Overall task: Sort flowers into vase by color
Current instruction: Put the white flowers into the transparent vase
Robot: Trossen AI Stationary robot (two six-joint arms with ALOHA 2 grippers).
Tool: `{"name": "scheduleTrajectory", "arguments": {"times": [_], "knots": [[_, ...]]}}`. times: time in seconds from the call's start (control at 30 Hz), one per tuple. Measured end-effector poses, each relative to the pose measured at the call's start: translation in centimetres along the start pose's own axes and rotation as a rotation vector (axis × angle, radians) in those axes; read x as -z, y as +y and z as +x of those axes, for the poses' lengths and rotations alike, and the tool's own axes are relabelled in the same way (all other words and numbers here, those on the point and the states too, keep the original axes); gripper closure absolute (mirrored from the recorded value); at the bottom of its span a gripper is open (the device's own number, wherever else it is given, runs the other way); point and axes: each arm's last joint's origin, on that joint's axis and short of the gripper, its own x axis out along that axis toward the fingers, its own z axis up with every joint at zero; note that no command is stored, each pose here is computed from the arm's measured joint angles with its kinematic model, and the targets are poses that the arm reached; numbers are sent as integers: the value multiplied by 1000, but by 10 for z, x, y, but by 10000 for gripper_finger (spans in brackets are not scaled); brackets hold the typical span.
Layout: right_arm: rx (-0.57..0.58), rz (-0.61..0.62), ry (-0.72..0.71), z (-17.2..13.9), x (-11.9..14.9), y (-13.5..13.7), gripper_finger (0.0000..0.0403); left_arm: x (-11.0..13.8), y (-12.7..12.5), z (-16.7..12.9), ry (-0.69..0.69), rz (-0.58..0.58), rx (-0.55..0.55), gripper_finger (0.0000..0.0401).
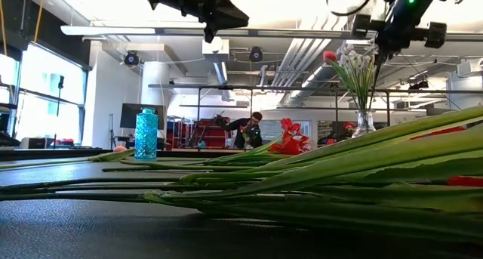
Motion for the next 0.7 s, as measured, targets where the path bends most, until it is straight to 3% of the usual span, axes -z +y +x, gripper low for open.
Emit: {"name": "scheduleTrajectory", "arguments": {"times": [0.3,0.43,0.7], "knots": [[-10,-58,43,11,18,-1,403,0,1,0,-2,38,-31,350],[-54,-110,126,22,24,1,397,0,2,0,-3,37,-64,350],[-145,-148,250,31,20,4,323,1,3,0,3,25,-79,348]]}}
